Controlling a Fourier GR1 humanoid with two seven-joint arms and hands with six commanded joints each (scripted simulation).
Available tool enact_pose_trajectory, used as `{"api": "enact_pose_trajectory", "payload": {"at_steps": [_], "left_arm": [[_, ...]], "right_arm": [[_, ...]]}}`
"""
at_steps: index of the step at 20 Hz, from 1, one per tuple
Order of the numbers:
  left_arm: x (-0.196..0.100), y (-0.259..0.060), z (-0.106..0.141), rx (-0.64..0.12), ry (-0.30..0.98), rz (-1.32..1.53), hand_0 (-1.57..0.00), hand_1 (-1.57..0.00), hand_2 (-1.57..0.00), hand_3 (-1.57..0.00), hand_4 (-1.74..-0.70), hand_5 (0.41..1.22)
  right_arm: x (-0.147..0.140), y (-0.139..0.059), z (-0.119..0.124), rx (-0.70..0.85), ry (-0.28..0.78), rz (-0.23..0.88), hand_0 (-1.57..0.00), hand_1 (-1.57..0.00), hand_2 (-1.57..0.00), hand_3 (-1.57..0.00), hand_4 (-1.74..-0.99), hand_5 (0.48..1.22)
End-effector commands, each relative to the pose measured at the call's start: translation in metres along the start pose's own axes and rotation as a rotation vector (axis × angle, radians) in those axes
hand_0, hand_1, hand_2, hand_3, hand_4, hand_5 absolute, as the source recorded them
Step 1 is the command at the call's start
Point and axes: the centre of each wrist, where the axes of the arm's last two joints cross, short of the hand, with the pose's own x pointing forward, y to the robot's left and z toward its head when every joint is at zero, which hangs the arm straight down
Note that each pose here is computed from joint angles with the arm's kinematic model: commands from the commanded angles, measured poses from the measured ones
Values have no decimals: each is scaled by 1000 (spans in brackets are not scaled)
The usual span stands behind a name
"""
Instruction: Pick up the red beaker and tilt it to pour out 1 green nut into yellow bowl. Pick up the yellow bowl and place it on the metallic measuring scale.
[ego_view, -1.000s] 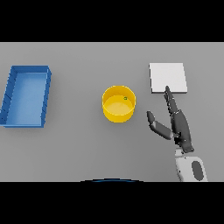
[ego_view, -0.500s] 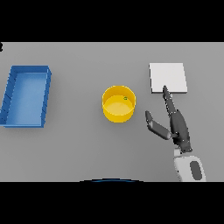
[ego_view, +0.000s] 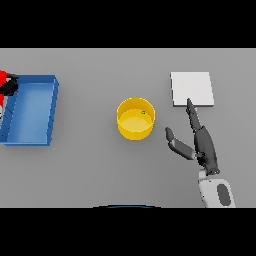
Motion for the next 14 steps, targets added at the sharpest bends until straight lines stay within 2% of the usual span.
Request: {"api": "enact_pose_trajectory", "payload": {"at_steps": [1,2,3,4,5,7,8,10,12,14], "left_arm": [[-6,-1,3,-25,9,-16,-1571,-1571,-1571,-1366,-1735,955],[-8,1,8,-58,11,-39,-1571,-1571,-1571,-1407,-1661,888],[-9,3,13,-90,-15,-44,-1571,-1571,-1571,-1368,-1493,827],[-8,5,16,-124,-53,-96,-1571,-1545,-1489,-1238,-1311,774],[-10,10,18,-156,-91,-123,-1495,-1380,-1311,-1098,-1155,740],[-16,13,21,-257,-111,-133,-1003,-883,-839,-707,-933,697],[-15,16,20,-280,-111,-138,-802,-706,-671,-565,-870,682],[-17,20,21,-283,-104,-208,-513,-452,-429,-361,-785,656],[-18,17,18,-272,-111,-245,-328,-289,-274,-231,-750,647],[-18,14,14,-251,-110,-253,-209,-184,-175,-147,-729,647]], "right_arm": [[0,-1,0,3,-2,-1,1,1,1,1,-1168,679],[2,2,-2,6,5,-6,1,1,1,1,-1165,678],[2,0,-3,2,6,2,1,1,1,1,-1165,675],[1,-1,-3,-3,11,8,1,1,1,1,-1163,671],[2,1,-2,2,9,6,1,1,1,1,-1159,669],[-1,1,-1,3,7,-1,1,1,1,1,-1162,671],[0,1,0,2,-3,-5,1,1,1,1,-1156,673],[-1,2,-1,7,-7,1,1,1,1,1,-1147,680],[-1,-2,0,8,-4,-4,1,1,1,1,-1148,688],[1,-2,-3,3,5,12,1,1,1,1,-1160,688]]}}
